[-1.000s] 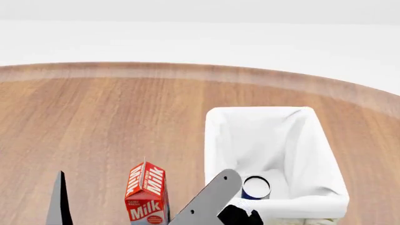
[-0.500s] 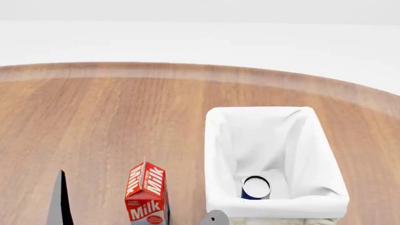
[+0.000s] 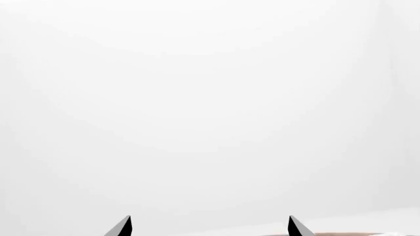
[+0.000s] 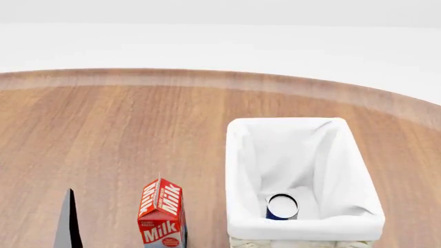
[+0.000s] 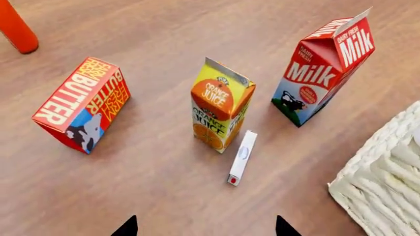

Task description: Pick up the alphabet soup and the tomato sauce, and put them in the basket.

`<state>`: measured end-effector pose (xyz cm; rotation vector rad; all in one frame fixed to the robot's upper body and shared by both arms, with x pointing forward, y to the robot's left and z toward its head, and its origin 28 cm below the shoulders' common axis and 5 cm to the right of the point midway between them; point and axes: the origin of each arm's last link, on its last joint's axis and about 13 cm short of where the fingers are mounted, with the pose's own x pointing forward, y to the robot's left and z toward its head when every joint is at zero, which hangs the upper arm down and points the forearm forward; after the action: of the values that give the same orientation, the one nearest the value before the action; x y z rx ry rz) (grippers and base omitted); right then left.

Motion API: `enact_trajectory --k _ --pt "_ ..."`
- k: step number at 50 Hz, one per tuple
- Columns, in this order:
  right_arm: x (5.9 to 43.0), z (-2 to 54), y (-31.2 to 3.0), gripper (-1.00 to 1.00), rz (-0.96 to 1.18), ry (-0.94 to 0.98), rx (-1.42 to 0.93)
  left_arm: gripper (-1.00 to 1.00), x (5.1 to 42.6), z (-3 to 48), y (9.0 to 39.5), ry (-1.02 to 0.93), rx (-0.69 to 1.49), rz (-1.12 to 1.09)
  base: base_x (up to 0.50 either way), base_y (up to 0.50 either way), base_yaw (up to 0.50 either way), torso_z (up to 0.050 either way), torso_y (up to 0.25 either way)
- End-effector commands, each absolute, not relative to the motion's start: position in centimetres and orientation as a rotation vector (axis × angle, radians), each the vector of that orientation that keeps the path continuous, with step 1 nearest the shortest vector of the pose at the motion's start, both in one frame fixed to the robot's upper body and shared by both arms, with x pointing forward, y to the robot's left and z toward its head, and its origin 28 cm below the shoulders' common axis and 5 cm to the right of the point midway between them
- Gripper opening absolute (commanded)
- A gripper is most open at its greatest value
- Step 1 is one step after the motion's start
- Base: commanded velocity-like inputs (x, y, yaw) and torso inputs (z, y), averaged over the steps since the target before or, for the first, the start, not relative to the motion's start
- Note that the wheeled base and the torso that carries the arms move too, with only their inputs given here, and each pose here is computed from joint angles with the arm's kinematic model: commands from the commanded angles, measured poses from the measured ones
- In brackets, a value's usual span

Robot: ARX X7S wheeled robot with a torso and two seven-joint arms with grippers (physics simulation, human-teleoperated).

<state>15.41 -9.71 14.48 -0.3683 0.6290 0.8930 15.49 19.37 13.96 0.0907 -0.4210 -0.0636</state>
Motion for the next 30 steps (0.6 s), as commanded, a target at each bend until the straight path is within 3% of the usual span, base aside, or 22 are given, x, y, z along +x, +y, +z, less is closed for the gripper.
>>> enact_trajectory --k 1,30 --pt "14.2 13.1 -9.8 1.0 0.859 0.653 -0.352 1.0 15.6 13.8 19.4 -0.417 0.092 -0.062 0.0 0.0 0.0 0.0 0.0" --pt "12.1 11.4 -10.0 1.0 0.775 0.69 -0.239 1.0 15.5 13.7 19.3 -0.417 0.087 -0.064 0.0 0.0 0.0 0.0 0.0"
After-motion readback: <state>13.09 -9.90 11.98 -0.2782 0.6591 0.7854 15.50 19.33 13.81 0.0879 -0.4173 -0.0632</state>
